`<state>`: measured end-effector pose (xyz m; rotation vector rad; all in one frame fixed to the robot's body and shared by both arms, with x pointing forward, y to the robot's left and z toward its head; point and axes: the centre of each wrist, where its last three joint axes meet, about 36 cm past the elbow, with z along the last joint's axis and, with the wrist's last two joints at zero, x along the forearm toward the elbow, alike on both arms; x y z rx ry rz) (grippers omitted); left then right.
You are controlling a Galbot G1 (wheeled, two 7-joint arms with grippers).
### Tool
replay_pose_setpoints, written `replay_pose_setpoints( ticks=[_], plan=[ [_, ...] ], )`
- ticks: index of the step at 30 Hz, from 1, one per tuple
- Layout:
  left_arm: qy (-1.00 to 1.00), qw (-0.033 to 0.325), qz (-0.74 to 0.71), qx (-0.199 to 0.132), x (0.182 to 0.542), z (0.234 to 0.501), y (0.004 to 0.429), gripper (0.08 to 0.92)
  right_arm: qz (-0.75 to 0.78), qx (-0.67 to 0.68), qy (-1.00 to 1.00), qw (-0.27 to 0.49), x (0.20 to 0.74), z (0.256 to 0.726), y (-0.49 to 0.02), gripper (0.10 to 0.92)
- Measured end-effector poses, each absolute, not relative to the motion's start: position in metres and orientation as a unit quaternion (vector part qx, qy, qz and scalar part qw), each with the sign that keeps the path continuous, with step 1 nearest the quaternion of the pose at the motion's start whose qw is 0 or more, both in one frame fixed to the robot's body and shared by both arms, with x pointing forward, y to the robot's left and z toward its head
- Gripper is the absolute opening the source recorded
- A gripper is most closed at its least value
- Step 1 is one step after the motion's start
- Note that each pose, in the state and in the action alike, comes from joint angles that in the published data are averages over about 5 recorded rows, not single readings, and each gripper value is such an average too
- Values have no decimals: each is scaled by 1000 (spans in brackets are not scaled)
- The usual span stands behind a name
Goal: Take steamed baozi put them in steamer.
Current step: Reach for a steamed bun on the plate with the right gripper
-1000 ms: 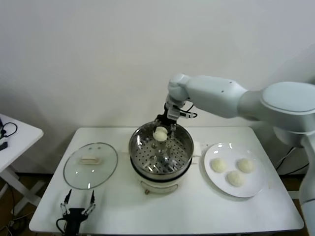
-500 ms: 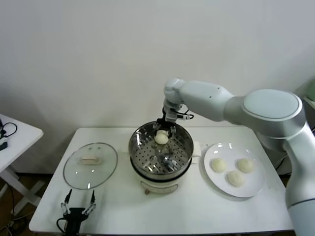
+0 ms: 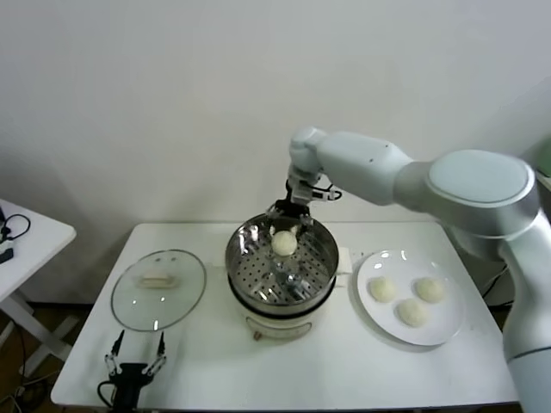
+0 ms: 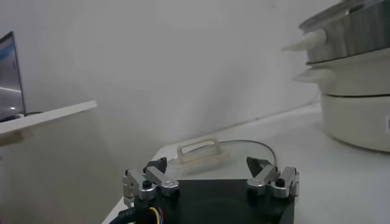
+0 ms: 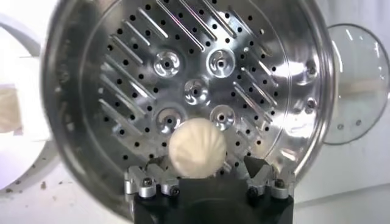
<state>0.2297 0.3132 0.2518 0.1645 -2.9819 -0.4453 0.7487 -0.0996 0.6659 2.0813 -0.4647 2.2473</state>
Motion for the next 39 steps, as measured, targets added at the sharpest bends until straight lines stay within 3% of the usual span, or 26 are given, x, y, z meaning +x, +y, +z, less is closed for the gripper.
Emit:
replay_pose_setpoints(
  ticks=[9, 18, 27, 39],
  plan=[
    [-986, 58, -148, 49, 232, 255, 310, 823, 688, 631, -305, 189, 725, 708, -218, 823],
    [-986, 59, -149, 44, 232, 255, 307, 823, 597, 570, -458, 331, 670, 659, -306, 823],
    [-985, 64, -153, 44, 227, 254, 308, 823, 540, 537, -506, 405, 644, 589, -329, 823],
    [-984, 72, -157, 47, 221, 251, 309, 823, 538, 504, -508, 445, 645, 517, -333, 823]
  ],
)
